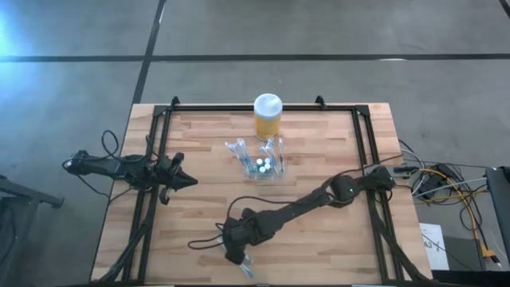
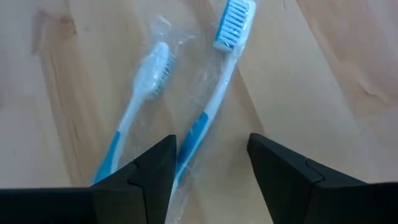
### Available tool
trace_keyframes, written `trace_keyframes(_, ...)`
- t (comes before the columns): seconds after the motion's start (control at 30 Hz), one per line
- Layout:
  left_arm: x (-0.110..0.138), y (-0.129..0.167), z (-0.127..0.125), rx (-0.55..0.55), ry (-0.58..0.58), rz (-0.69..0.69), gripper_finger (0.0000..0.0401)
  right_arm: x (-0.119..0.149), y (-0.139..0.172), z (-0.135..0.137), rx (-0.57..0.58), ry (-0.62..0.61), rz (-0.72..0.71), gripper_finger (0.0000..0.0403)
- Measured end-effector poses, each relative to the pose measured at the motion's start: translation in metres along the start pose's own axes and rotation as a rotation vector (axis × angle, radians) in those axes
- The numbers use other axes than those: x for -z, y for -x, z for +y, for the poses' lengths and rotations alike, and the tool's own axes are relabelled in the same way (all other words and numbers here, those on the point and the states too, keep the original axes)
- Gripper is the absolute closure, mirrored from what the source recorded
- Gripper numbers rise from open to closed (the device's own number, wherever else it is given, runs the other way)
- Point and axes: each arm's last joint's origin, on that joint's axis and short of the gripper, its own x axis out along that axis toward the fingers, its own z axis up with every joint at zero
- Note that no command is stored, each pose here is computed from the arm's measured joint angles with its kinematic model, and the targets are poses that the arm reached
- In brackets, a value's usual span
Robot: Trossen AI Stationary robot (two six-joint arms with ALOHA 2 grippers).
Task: Pick & Place toothbrushing station
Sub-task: Put the blue toothbrush into the transparent organizer
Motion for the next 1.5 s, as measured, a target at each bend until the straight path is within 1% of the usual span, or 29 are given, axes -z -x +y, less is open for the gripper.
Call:
trace_keyframes(0.1,0.000,0.000,0.000,0.000,0.010,0.000,0.0391,0.003,-0.002,-0.006,0.022,0.005,0.026,0.0202)
trace_keyframes(0.2,0.000,0.000,0.000,0.000,0.035,0.001,0.0391,0.008,-0.001,-0.013,0.099,0.019,0.081,0.0202)
trace_keyframes(0.27,0.000,0.000,0.000,0.000,0.045,0.001,0.0391,0.013,0.003,-0.019,0.173,0.046,0.132,0.0202)
trace_keyframes(0.37,-0.001,0.000,0.000,0.003,0.053,-0.006,0.0391,0.023,0.011,-0.031,0.326,0.091,0.229,0.0202)
trace_keyframes(0.4,-0.002,0.000,-0.001,0.008,0.054,-0.017,0.0391,0.025,0.013,-0.034,0.359,0.100,0.248,0.0202)
trace_keyframes(0.53,-0.006,0.000,-0.002,0.026,0.045,-0.064,0.0391,0.027,0.016,-0.037,0.386,0.131,0.290,0.0204)
trace_keyframes(0.6,-0.007,0.000,-0.002,0.028,0.035,-0.071,0.0391,0.028,0.016,-0.036,0.364,0.165,0.308,0.0217)
trace_keyframes(0.67,-0.007,0.000,-0.003,0.030,0.033,-0.076,0.0391,0.028,0.016,-0.035,0.338,0.194,0.325,0.0242)
trace_keyframes(0.73,-0.010,0.001,-0.004,0.042,0.033,-0.109,0.0391,0.029,0.016,-0.034,0.327,0.213,0.336,0.0279)
trace_keyframes(0.87,-0.019,0.003,-0.007,0.068,0.014,-0.184,0.0391,0.028,0.022,-0.032,0.307,0.223,0.337,0.0367)
trace_keyframes(0.9,-0.021,0.003,-0.007,0.069,0.009,-0.188,0.0391,0.028,0.023,-0.031,0.296,0.222,0.343,0.0379)
trace_keyframes(1.0,-0.022,0.003,-0.008,0.072,0.005,-0.190,0.0391,0.028,0.027,-0.029,0.290,0.225,0.333,0.0386)
trace_keyframes(1.1,-0.022,0.003,-0.008,0.071,0.006,-0.188,0.0391,0.029,0.036,-0.025,0.293,0.255,0.315,0.0389)
trace_keyframes(1.17,-0.022,0.003,-0.008,0.071,0.005,-0.188,0.0391,0.028,0.042,-0.018,0.249,0.290,0.286,0.0390)
trace_keyframes(1.23,-0.022,0.003,-0.008,0.070,0.000,-0.187,0.0391,0.025,0.055,-0.006,0.183,0.351,0.217,0.0391)
trace_keyframes(1.3,-0.021,0.003,-0.007,0.066,-0.018,-0.182,0.0391,0.021,0.076,0.005,0.157,0.427,0.132,0.0392)
trace_keyframes(1.4,-0.019,0.003,-0.007,0.056,-0.043,-0.160,0.0391,0.020,0.110,0.016,0.171,0.537,0.021,0.0392)
trace_keyframes(1.43,-0.018,0.003,-0.006,0.054,-0.052,-0.153,0.0391,0.020,0.122,0.018,0.155,0.562,-0.018,0.0393)
trace_keyframes(1.5,-0.018,0.002,-0.006,0.044,-0.073,-0.148,0.0391,0.015,0.147,0.022,0.072,0.592,-0.118,0.0393)
